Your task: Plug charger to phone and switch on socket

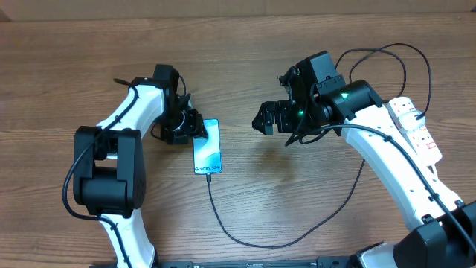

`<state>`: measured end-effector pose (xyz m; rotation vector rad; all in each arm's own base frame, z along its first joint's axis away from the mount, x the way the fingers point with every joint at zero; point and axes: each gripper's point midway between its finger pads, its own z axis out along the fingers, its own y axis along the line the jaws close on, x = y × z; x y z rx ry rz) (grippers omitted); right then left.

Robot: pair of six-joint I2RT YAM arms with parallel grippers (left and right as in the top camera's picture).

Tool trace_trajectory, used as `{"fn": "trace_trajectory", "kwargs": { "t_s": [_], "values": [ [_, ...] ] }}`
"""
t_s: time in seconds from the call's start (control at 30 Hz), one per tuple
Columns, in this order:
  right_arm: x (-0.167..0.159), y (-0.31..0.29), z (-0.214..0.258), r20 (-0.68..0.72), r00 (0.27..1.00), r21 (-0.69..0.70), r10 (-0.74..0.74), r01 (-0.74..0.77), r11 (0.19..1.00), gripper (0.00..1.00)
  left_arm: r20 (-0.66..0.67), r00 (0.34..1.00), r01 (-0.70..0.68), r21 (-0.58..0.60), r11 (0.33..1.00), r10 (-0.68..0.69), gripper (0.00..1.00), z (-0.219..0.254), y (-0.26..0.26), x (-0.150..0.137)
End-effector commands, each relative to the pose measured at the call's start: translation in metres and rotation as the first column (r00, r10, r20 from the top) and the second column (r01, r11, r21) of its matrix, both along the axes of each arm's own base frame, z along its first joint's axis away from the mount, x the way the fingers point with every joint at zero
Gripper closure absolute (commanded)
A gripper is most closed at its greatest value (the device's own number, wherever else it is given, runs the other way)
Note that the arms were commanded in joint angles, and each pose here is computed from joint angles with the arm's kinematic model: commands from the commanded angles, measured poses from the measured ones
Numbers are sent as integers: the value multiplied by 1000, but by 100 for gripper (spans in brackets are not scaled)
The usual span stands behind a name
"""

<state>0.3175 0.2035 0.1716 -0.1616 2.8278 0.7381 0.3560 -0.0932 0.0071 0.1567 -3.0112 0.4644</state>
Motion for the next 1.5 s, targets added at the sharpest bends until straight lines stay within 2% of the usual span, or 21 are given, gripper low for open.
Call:
{"fn": "trace_trajectory", "kwargs": {
  "t_s": [0.0,0.1,0.3,0.43,0.57,0.63,0.67,0.87,1.03,1.23,1.47],
  "values": [
    [1,-1,11,-19,996,38,-82,82,996,0,2,1000,-18,73,997,18,41,0,13,12],
    [2,-1,11,-36,993,44,-114,116,992,0,27,999,-20,70,997,18,39,20,11,25],
    [-1,-3,10,-49,992,33,-118,119,992,0,100,995,0,62,998,-7,23,89,9,50],
    [1,-11,5,-34,989,-14,-141,141,990,0,250,968,-7,61,998,-8,13,164,10,62],
    [1,-19,1,-41,982,-57,-182,180,982,0,458,889,-44,65,997,9,9,247,17,53],
    [0,-20,0,-58,975,-56,-213,210,976,0,542,840,-81,80,994,25,8,283,26,41],
    [0,-20,0,-66,971,-56,-232,228,972,0,577,816,-92,87,992,25,0,298,29,33],
    [4,-31,-11,-82,933,-99,-350,342,934,0,747,664,-178,114,977,34,0,378,54,-29],
    [1,-44,-25,-106,875,-154,-473,456,877,0,833,551,-194,80,978,42,1,419,60,-82],
    [-2,-51,-33,-132,807,-187,-575,550,814,0,890,455,-305,115,945,39,0,430,89,-143],
    [-5,-54,-34,-156,769,-201,-620,590,782,0,939,333,-487,88,869,92,0,422,128,-219]
  ]
}}
